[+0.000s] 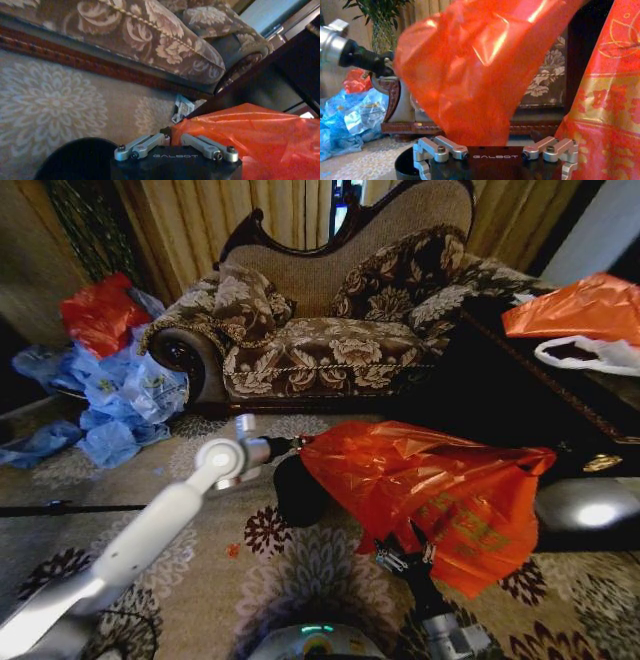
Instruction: Place a garbage bag over the trash bin.
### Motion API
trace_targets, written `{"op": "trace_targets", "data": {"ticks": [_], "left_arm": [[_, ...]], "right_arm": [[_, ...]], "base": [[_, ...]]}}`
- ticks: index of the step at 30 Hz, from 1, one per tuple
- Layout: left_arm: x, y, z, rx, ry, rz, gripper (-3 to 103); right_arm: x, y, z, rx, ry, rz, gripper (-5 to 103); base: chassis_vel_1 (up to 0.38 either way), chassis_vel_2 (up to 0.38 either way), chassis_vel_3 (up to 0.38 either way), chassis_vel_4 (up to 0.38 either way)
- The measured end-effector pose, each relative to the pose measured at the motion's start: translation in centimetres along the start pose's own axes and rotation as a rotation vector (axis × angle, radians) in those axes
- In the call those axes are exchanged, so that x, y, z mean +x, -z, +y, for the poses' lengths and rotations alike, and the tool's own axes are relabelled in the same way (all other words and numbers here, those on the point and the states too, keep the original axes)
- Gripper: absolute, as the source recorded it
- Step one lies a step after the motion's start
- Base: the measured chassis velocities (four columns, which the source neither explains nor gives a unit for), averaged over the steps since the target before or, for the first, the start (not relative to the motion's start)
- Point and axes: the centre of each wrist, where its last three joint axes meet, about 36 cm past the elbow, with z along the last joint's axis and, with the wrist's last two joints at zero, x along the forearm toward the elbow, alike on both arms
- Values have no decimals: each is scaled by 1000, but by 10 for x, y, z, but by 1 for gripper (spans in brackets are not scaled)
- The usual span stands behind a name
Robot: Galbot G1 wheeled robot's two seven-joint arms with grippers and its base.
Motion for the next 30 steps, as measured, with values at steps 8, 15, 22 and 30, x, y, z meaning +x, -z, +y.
{"op": "trace_targets", "data": {"ticks": [8,15,22,30], "left_arm": [[30,7,6,-8,13,-47,0],[40,15,11,3,26,-87,0],[49,31,22,17,78,-143,0],[61,33,23,24,67,-153,0]], "right_arm": [[-2,4,-2,1,-33,-18,100],[-1,11,3,-39,-40,-40,100],[-2,12,4,-56,-32,-43,100],[-5,15,8,-135,-20,-45,100]], "base": [[0,0,0,0],[0,0,0,0],[0,0,0,0],[0,0,0,0]]}}
